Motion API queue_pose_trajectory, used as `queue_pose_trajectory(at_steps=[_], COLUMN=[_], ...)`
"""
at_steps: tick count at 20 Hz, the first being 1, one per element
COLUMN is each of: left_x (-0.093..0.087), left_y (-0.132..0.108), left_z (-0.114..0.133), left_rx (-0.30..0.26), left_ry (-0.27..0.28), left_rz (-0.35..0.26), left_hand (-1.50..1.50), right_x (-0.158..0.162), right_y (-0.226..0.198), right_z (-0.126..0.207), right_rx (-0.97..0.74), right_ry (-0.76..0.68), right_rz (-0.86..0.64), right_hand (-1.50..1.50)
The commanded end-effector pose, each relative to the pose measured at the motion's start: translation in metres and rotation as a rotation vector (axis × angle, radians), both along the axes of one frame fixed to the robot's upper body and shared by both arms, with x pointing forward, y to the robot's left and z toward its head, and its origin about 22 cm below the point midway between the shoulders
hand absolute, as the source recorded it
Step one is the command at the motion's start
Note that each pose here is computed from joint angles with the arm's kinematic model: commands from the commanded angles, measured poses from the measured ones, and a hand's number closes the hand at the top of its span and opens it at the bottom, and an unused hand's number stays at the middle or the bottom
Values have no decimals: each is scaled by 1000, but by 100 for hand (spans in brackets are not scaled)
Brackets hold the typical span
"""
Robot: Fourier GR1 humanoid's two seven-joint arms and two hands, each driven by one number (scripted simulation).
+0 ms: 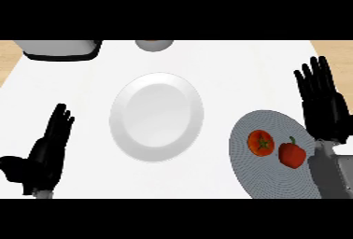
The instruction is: Pick the bell pepper from the placemat and place it in the plate
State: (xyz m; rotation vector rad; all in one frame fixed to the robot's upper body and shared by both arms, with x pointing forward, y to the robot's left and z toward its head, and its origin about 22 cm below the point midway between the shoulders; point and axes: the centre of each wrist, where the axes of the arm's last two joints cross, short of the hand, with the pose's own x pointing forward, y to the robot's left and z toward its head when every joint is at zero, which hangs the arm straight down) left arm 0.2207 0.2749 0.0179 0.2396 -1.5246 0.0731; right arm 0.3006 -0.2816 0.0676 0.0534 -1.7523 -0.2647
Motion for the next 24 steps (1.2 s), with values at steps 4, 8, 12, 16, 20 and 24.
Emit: queue_pose_trajectory(at_steps=[4,8,12,16,20,24], left_x=[-6,-20,-17,-28,-12,-3], left_y=[48,60,59,60,65,68], left_z=[-1,-11,-7,-25,-15,-9], left_rx=[266,358,383,378,383,398], left_ry=[-1,54,30,53,38,17], left_rz=[3,-9,-35,-74,-91,-82], left_hand=[0,0,0,0,0,0], right_x=[-22,-54,-67,-81,-130,-153], right_y=[-32,-89,-39,14,56,49], right_z=[23,-10,-27,-19,-28,-55], right_rx=[166,-149,-137,-99,-142,-282], right_ry=[-144,-29,-151,-218,-128,94], right_rz=[-387,-886,-1153,-1239,-1092,-978], right_hand=[-150,-150,-150,-150,-150,-150])
